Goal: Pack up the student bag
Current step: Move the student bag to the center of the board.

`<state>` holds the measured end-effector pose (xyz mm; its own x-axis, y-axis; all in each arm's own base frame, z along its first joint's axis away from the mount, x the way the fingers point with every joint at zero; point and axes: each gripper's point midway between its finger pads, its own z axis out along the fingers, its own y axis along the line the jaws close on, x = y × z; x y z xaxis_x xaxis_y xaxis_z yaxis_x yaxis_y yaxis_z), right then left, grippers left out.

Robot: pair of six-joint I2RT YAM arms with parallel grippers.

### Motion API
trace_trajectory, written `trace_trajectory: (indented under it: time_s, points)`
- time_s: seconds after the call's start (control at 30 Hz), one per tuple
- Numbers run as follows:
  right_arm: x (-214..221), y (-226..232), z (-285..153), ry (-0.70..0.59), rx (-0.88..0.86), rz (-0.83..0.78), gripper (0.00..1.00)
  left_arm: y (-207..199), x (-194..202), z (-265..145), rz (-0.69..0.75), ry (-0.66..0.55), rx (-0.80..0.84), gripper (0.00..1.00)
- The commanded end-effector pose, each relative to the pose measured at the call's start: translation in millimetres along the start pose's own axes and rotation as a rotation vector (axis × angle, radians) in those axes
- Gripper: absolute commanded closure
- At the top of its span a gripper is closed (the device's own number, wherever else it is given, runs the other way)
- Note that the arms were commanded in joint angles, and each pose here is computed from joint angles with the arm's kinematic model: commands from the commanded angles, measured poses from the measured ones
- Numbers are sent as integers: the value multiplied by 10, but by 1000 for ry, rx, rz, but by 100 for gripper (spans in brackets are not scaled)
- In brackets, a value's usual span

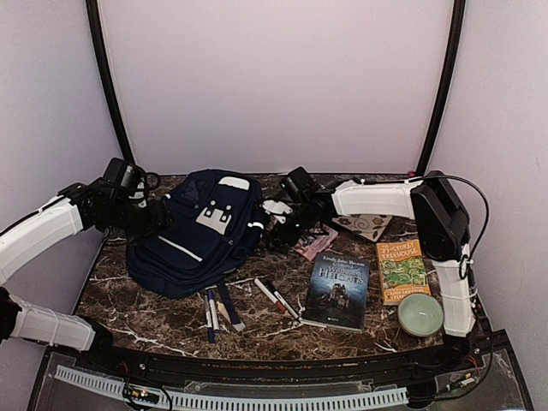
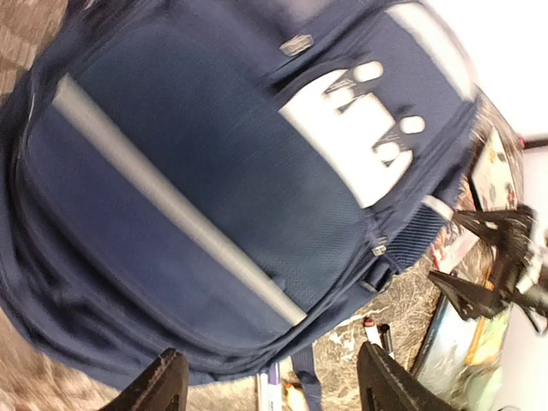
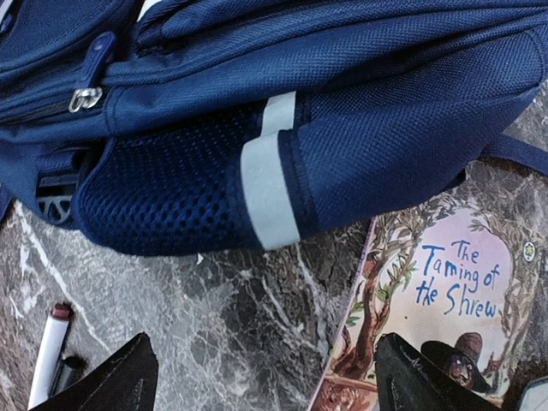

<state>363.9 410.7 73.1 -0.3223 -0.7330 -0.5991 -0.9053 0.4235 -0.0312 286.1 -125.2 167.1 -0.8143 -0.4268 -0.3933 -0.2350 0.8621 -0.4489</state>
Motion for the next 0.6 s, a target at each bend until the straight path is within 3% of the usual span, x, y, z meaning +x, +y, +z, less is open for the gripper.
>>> trace_trajectory:
  time_s: [0.0, 0.17, 0.3, 0.4, 0.57]
  points:
    - [-104, -65, 224, 5, -5, 89, 15, -206, -87, -60, 338, 18, 41, 33]
    - [-264, -324, 576, 6, 31, 150, 20, -536, -259, -246, 624, -79, 153, 37]
    - [-468, -842, 809, -66, 105, 228, 21, -572, -256, -324, 782, -97, 152, 40]
    - [-748, -1172, 724, -182, 93, 310, 22, -542, -195, -317, 858, -86, 135, 40]
    - [-941, -1194, 364, -243, 65, 269, 19, -415, -145, -222, 993, -94, 58, 41]
